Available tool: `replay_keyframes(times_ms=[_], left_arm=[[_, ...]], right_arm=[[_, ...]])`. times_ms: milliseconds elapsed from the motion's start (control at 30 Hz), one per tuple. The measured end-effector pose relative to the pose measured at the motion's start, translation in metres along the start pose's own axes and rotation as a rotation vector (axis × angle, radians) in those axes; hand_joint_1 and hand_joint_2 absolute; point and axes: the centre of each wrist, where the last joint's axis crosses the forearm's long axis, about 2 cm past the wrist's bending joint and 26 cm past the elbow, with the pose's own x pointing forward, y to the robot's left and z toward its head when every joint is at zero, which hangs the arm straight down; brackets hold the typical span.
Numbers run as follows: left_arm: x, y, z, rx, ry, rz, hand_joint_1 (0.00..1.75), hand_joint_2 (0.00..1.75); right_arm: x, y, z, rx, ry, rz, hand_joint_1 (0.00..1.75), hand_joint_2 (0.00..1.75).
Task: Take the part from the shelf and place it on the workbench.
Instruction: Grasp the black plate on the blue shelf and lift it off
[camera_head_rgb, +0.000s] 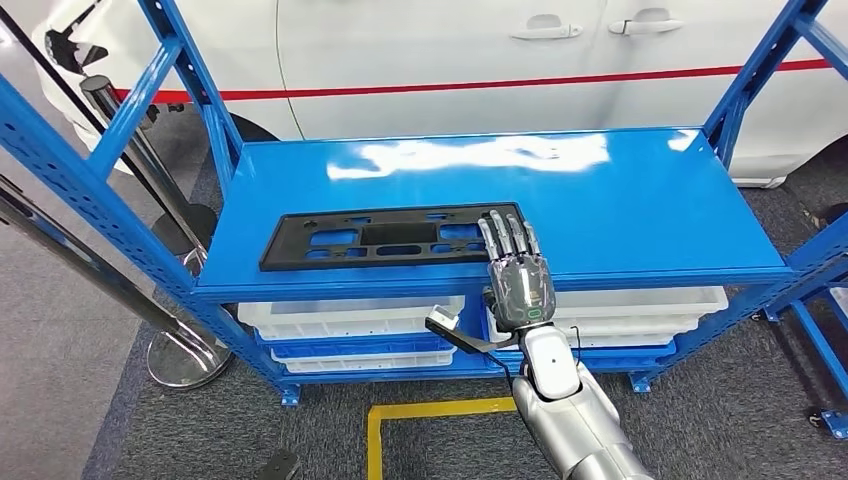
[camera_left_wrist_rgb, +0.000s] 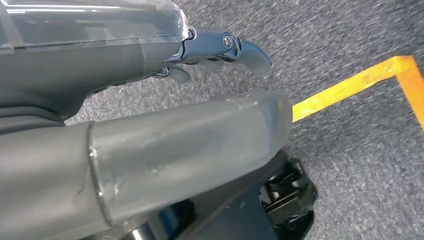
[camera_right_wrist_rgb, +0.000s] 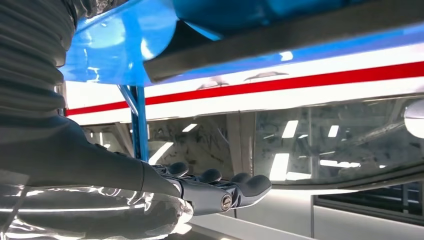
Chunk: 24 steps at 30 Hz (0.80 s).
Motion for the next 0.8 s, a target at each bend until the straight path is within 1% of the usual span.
replay_keyframes(times_ms=[300,467,767,800], left_arm=[[0.004,0.0,-0.001,0.001,-0.009,-0.002,0.0,0.0],[0.003,0.0,-0.001,0.001,-0.008,-0.001,0.0,0.0],[0.007,0.002,-0.002,0.009,-0.019,0.0,0.0,0.0],[0.008,0.003,-0.002,0.012,-0.021,0.003,0.0,0.0]], right_arm=[[0.007,0.0,-0.002,0.0,0.0,-0.001,0.0,1.75],[0.009,0.003,0.004,0.019,-0.003,-0.001,0.0,1.75],[0.013,0.003,0.003,0.016,-0.015,-0.002,0.0,1.75],[0.013,0.003,0.002,0.014,-0.017,-0.003,0.39,1.75]])
